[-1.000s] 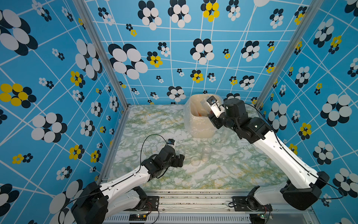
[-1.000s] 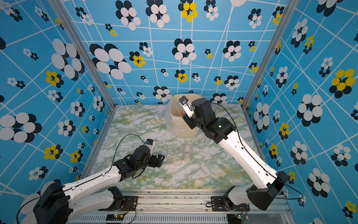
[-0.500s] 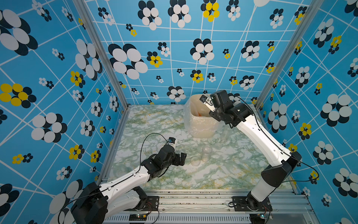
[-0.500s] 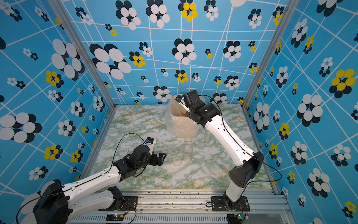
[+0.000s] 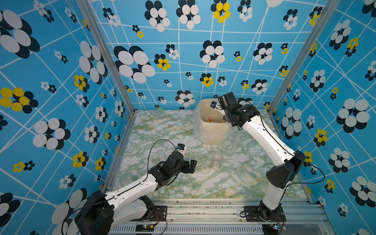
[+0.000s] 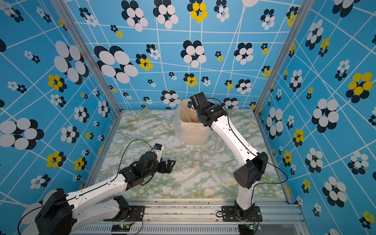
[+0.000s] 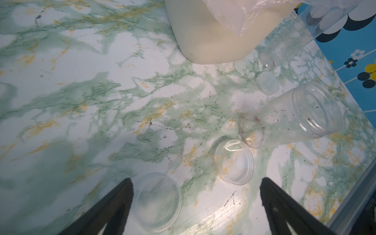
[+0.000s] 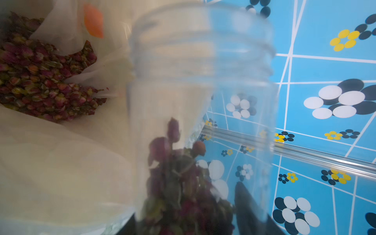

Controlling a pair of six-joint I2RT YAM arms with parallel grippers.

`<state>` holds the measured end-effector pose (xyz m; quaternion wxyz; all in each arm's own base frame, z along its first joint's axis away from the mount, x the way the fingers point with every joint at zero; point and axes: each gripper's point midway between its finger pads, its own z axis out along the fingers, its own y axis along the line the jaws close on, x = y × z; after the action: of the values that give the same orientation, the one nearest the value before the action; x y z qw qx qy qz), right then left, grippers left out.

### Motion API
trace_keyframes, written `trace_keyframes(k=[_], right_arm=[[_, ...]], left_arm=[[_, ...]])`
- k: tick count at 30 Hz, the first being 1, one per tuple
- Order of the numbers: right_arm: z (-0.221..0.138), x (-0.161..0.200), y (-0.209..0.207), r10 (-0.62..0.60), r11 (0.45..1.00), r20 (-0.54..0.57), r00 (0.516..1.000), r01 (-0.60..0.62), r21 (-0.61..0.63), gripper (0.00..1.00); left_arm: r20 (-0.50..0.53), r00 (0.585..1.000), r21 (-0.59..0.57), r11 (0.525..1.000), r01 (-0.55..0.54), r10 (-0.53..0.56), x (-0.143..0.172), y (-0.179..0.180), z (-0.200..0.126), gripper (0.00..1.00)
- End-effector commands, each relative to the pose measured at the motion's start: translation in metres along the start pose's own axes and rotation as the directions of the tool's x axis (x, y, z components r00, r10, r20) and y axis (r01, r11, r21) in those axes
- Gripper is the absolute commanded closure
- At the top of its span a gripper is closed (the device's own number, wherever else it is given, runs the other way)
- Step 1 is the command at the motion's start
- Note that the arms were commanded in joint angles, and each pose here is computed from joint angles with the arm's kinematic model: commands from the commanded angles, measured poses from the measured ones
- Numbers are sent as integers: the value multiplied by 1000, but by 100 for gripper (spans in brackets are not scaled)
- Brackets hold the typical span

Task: Empty the moldy dried flower tea in the jars
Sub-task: Pour the moldy dried flower tea into the trash bin.

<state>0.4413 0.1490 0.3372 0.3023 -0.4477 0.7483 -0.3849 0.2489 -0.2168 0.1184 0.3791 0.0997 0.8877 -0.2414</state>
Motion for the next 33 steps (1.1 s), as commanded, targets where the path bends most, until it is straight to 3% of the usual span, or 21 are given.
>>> trace_keyframes(k=[1, 10, 21, 33], right_arm=[[-3, 7, -10, -46, 998, -29, 999, 47, 51, 100], [1, 9, 1, -225, 959, -27, 974, 226, 172, 100], [5, -4, -14, -336, 901, -62, 940, 340, 270, 100], [3, -8, -18, -477, 836, -88, 874, 483, 259, 100]], left_arm=[[20, 1000, 16, 1000, -6, 5, -6, -3, 2, 1], [12, 1000, 18, 1000, 3, -3, -4, -3, 6, 1], [4, 1000, 29, 1000, 11, -11, -3, -5, 10, 1], [8, 1000, 31, 999, 16, -16, -2, -4, 9, 1]])
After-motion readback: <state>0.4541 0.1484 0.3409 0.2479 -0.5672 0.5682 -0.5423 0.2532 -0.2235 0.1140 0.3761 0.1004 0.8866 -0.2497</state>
